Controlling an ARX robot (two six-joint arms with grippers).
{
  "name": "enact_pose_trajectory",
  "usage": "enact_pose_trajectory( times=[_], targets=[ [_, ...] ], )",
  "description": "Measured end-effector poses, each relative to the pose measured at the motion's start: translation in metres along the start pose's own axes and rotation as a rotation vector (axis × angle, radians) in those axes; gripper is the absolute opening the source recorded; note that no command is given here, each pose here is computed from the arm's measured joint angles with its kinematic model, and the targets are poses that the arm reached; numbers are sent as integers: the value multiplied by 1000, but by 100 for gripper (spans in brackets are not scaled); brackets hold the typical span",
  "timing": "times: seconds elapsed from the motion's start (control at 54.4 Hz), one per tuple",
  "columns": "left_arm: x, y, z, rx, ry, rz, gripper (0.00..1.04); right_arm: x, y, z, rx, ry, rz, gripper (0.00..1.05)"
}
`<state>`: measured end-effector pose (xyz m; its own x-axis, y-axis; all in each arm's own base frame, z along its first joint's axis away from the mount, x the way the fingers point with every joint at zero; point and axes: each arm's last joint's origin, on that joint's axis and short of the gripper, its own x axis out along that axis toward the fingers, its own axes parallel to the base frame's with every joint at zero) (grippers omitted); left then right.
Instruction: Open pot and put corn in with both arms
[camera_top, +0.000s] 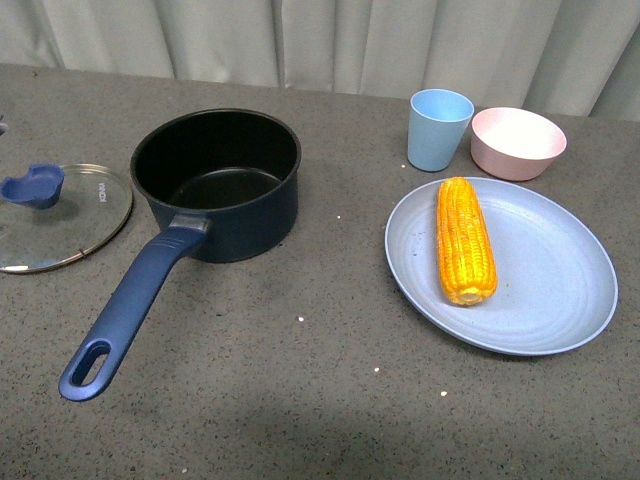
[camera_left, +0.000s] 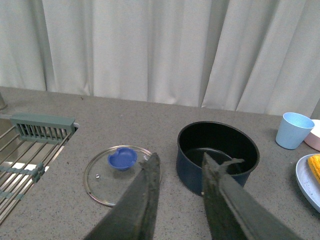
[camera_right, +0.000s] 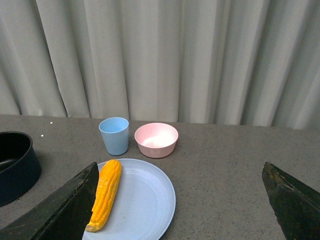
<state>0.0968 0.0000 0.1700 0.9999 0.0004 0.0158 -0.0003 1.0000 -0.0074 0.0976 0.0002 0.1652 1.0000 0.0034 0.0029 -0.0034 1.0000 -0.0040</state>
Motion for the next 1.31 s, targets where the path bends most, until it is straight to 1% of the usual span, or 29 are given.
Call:
enact_pose_trajectory(
  times=[0.037,0.129,0.147,0.221,0.349,0.386,0.46,0.533,0.699,0.791,0.92,1.085,1.306],
  targets=[
    [0,0,0,0,0,0,44,0,0,-1,-4,12,-2,96],
    [0,0,0,0,0,0,60,4,0,-2,-32,180,4,96],
    [0,0,0,0,-1,0,62,5,0,-2,-34,190,5,96],
    [0,0,0,0,-1,0,75,15,2,-2,-35,229,8,96],
    [0,0,0,0,-1,0,96,48,9,13,-12,250,13,96],
    [0,0,0,1,-1,0,100,58,12,16,-3,264,18,96],
    [0,0,0,2,-1,0,98,86,21,18,15,327,25,96],
    [0,0,0,2,-1,0,98,109,30,12,29,422,27,96],
    [0,0,0,2,-1,0,98,160,54,-11,35,644,23,96],
    [0,0,0,2,-1,0,98,192,73,-28,55,779,13,96],
    [0,0,0,2,-1,0,98,222,91,-44,93,898,-6,96],
    [0,0,0,2,-1,0,98,247,107,-60,129,974,-19,96],
    [0,0,0,2,-1,0,98,265,116,-77,136,1031,-48,96]
  ],
)
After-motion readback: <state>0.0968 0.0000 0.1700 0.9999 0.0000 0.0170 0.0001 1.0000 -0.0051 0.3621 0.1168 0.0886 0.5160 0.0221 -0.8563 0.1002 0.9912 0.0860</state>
